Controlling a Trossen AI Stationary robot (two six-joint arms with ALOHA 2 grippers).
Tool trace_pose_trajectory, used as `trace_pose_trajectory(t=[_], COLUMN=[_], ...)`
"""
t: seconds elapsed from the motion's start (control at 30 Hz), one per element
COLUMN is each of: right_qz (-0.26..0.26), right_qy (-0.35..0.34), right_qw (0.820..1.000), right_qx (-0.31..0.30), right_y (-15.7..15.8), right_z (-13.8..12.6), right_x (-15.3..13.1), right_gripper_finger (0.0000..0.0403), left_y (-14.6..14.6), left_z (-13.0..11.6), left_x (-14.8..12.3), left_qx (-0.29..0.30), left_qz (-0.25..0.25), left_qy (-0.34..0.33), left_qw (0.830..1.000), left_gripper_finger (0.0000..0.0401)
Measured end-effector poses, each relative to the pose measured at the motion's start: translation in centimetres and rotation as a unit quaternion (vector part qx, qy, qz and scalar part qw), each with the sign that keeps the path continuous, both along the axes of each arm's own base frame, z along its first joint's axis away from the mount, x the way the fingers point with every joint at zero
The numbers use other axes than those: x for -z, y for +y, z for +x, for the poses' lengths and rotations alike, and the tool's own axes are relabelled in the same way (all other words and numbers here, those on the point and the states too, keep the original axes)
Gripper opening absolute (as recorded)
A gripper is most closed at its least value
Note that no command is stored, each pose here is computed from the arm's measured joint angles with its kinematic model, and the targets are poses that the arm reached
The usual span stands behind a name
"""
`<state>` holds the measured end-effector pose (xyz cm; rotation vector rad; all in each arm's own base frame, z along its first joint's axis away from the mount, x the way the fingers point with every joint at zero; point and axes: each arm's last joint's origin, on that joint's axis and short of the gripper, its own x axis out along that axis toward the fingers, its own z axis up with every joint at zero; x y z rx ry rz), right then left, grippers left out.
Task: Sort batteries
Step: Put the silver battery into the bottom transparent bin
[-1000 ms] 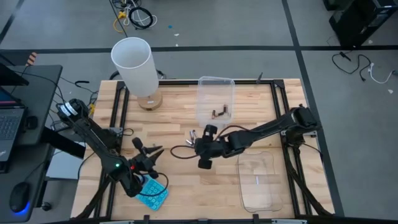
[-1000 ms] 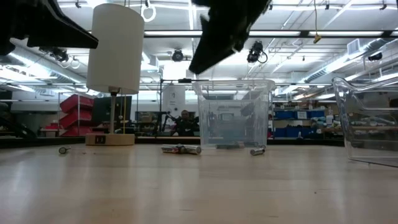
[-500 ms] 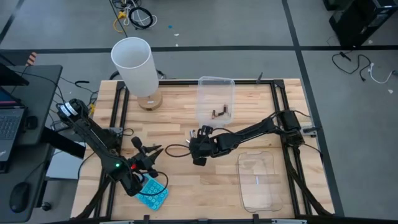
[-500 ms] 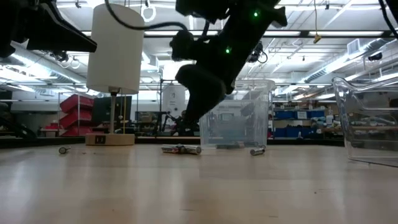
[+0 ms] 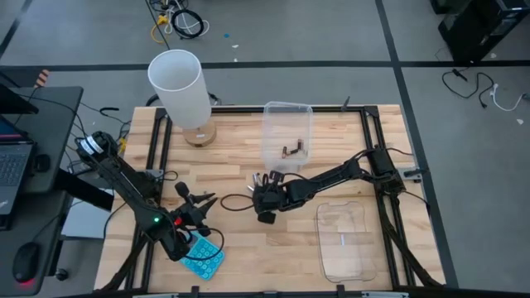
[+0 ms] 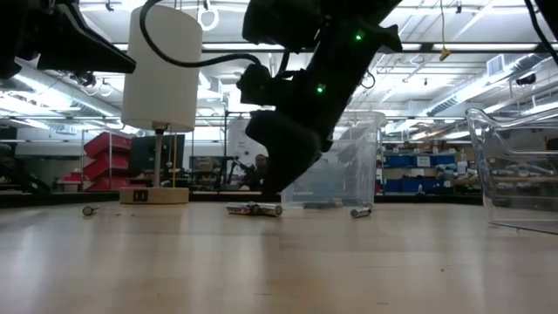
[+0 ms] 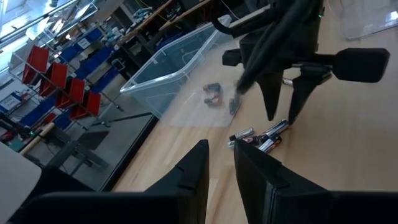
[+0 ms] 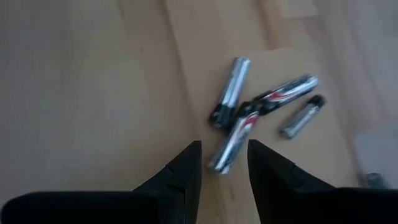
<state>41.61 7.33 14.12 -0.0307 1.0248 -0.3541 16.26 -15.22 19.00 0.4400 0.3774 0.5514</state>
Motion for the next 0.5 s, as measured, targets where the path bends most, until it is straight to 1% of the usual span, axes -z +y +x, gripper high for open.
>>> trace_pose_trajectory(t=[0.3, 0.5], right_qz=[0.0, -0.007], right_qy=[0.004, -0.002], right_qw=[1.0, 1.0], right_qx=[-0.009, -0.001], right_y=[0.02, -0.25], right_z=[-0.01, 0.05], right_x=[0.01, 0.11], right_gripper_finger=[0.0144, 0.0159], left_y=[-0.01, -0.01], left_z=[0.01, 0.0], left_x=[-0.01, -0.01], left_qx=[0.0, 0.0], left_qz=[-0.001, -0.001], left_qy=[-0.001, 0.0], left_qw=[1.0, 1.0], left_gripper_finger=[0.0078, 0.0078])
